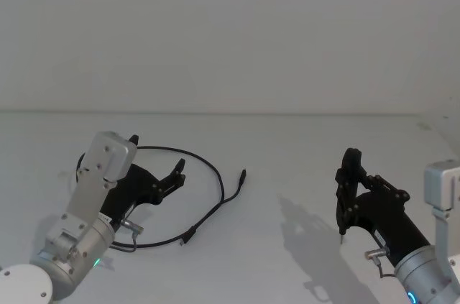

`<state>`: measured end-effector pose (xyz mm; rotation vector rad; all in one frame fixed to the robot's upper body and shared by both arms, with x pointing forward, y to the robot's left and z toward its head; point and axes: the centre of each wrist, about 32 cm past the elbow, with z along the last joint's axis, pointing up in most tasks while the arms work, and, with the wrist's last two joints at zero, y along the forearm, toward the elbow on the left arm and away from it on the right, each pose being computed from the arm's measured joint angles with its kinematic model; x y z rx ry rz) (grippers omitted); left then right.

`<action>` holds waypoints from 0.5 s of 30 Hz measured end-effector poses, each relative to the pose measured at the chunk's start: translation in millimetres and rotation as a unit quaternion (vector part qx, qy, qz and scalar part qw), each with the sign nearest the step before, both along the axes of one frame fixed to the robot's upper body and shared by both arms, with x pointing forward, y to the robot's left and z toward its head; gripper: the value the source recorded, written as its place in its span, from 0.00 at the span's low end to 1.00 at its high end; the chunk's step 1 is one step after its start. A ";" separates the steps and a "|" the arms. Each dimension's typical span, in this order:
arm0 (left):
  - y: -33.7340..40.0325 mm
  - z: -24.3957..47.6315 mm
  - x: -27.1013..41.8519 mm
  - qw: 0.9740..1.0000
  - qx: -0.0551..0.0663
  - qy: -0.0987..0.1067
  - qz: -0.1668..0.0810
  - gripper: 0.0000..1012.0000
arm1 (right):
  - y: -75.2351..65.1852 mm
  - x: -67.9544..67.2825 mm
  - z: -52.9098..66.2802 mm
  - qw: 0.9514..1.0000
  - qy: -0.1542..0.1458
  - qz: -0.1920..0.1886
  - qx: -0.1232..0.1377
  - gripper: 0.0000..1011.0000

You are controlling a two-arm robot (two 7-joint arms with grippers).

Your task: Pick up the data cable with the one hand.

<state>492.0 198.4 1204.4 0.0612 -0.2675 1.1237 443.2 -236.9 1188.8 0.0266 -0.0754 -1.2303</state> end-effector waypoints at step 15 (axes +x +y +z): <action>0.0 0.0 0.0 1.000 0.000 0.000 0.000 0.99 | -0.2 0.1 -0.1 1.000 0.000 0.000 0.000 0.28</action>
